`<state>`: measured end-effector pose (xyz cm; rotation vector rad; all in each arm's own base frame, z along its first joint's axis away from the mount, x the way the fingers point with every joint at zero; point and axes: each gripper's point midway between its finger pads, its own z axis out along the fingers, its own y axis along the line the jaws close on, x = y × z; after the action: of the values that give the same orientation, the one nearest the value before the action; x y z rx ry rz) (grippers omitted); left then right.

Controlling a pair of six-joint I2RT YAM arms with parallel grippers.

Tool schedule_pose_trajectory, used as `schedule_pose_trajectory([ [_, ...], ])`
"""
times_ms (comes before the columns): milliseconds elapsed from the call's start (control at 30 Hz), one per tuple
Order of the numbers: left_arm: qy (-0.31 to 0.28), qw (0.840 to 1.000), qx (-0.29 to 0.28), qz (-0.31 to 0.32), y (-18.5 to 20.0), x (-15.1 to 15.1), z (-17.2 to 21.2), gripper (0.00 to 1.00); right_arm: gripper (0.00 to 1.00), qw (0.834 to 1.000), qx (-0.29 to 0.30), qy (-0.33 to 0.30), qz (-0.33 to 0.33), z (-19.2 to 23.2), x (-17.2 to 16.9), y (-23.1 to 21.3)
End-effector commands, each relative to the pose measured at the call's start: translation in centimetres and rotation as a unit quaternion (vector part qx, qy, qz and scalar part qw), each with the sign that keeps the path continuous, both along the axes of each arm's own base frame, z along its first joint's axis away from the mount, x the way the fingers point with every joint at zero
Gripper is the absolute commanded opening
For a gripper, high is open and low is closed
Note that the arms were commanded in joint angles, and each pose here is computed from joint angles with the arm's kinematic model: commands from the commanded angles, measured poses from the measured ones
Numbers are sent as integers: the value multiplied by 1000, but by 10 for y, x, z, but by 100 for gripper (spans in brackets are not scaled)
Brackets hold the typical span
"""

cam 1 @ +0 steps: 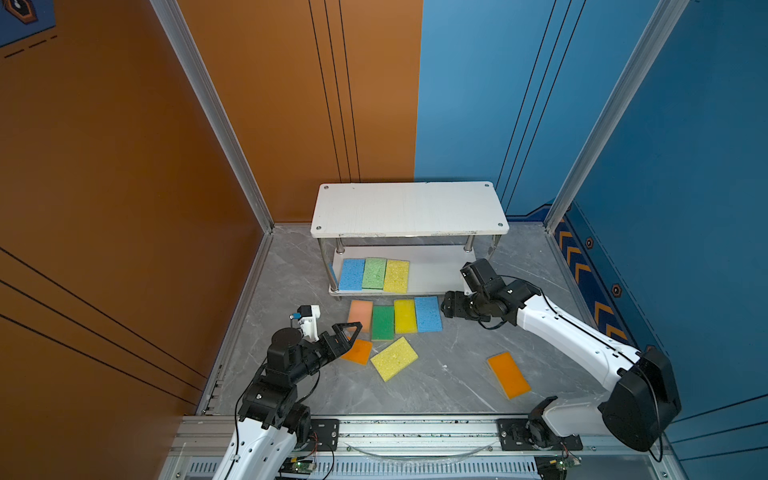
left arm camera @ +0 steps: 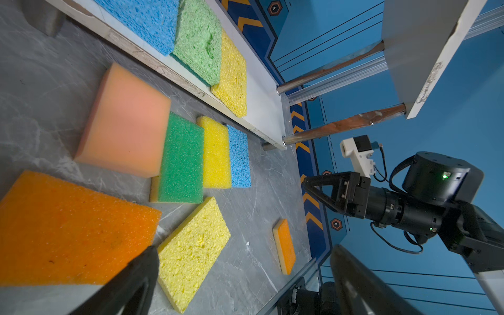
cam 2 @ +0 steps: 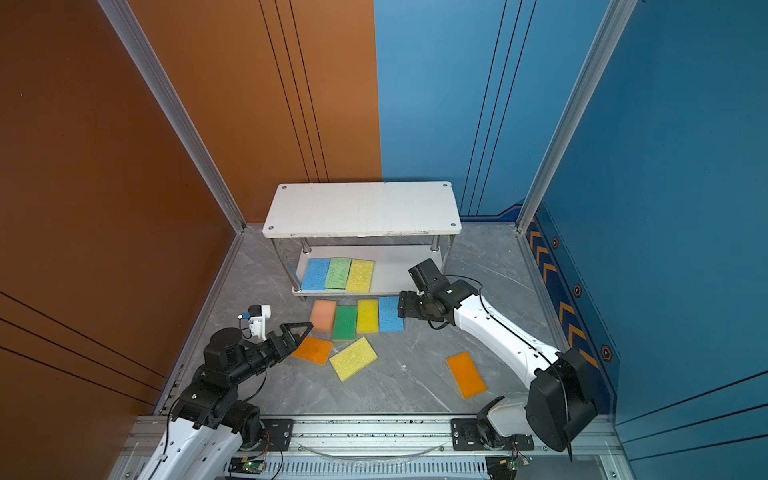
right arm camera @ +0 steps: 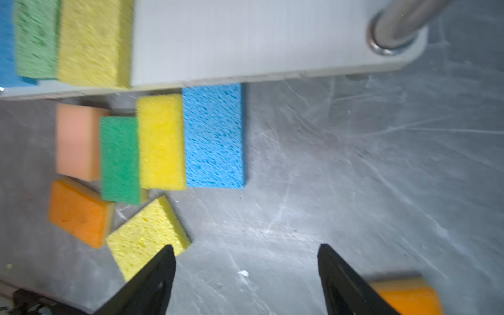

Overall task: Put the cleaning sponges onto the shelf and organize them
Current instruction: 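Move the right gripper down to the small orange sponge and grasp it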

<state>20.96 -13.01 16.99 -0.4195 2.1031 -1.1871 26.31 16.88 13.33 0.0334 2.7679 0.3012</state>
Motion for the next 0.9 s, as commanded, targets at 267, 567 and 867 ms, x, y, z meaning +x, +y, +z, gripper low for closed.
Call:
schedule_pose_trajectory([
  [267, -38, 999, -21, -26, -12, 10, 20, 98, 79, 960, -227, 161, 24, -54, -84, -71],
  [567, -38, 999, -19, -15, -7, 7, 19, 98, 67, 941, -265, 206, 42, -84, -91, -78],
  [867, -39, 999, -16, -13, -6, 5, 23, 98, 51, 932, -276, 232, 44, -109, -95, -86],
])
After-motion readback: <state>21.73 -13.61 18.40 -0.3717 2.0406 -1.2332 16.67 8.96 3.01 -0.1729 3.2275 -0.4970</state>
